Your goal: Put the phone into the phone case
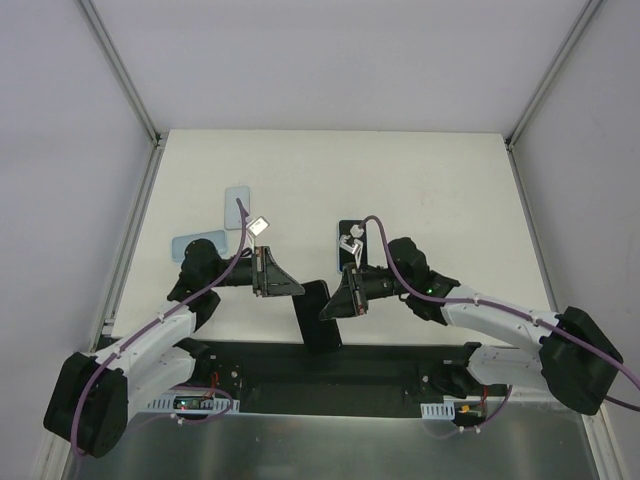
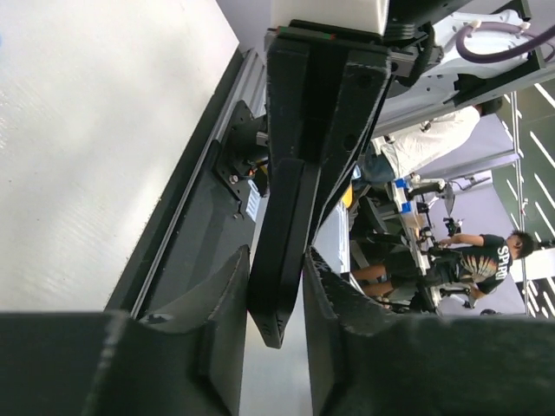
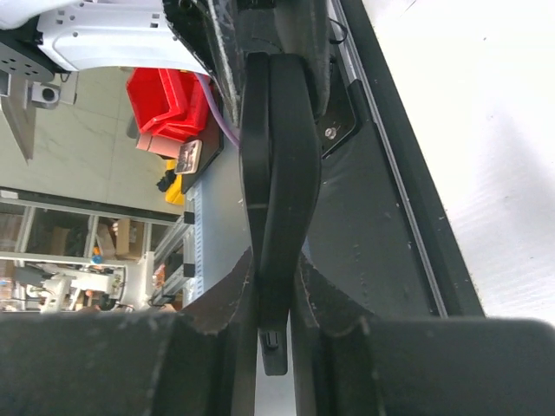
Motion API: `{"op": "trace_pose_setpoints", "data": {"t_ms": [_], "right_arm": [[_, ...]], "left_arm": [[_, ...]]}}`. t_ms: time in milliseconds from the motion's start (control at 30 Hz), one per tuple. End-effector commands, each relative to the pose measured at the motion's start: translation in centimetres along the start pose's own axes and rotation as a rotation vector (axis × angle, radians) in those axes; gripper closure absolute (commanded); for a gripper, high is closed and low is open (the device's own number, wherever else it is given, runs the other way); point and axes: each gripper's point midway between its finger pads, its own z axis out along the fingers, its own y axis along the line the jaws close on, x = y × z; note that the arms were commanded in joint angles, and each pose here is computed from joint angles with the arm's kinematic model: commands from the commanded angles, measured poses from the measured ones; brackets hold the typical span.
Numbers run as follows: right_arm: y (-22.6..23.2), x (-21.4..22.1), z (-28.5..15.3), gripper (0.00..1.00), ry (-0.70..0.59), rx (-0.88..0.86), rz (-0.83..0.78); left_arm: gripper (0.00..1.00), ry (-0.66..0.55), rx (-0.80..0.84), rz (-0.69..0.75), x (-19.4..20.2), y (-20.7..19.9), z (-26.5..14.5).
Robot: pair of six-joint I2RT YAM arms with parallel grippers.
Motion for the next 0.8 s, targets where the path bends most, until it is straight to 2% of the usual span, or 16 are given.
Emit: {"op": "trace_pose_setpoints", "data": {"t_ms": [0, 33, 67, 100, 333, 433, 467, 500, 567, 600, 667, 767], "right_arm": [[3.7, -1.6, 0.6, 0.91, -0.036, -0.136, -0.111], [3.6, -1.5, 0.7, 0.91, -0.034, -0.135, -0.110], [3.3, -1.3, 0.7, 0.91, -0.036, -0.129, -0.111], [3.3, -1.4, 0.7, 0.90, -0.040, -0.127, -0.111], [2.7, -1.8, 1.0, 0.80, -0.054, -0.101, -0.067], [2.3, -2.3, 1.1, 0.88, -0.078, -0.078, -0.053], [2.3, -2.4, 1.1, 0.91, -0.084, -0.077, -0.055], [2.3, -2.5, 0.9, 0.92, -0.088, -0.075, -0.054], [2.4, -2.6, 0.7, 0.94, -0.091, -0.080, -0.061], [2.5, -2.8, 0.5, 0.95, -0.099, -0.082, -0.070], [3.0, -3.0, 0.1, 0.95, -0.114, -0.090, -0.100], [3.5, -3.4, -0.4, 0.95, -0.130, -0.098, -0.117]], "left_arm": [[0.81, -0.013, 0.057, 0.059, -0.1, -1.7, 0.0], [0.84, -0.008, 0.061, 0.059, 0.0, -1.9, -0.1], [0.94, -0.008, 0.059, 0.057, 0.0, -1.9, -0.1], [1.00, -0.004, 0.049, 0.043, 0.1, -1.7, -0.1], [1.00, 0.001, -0.004, 0.017, 0.3, -0.6, 0.0], [0.98, -0.008, -0.035, 0.019, 0.3, -0.2, -0.2], [0.91, -0.020, -0.040, 0.030, 0.2, -0.4, -0.2], [0.73, -0.023, -0.047, 0.035, 0.1, -0.3, -0.3], [0.54, -0.033, -0.058, 0.036, -0.1, -0.6, -0.4], [0.38, -0.038, -0.062, 0.038, -0.2, -0.7, -0.4], [0.32, -0.045, -0.061, 0.053, -0.3, -1.0, -0.5], [0.28, -0.054, -0.072, 0.058, -0.6, -0.7, -0.4]]}}
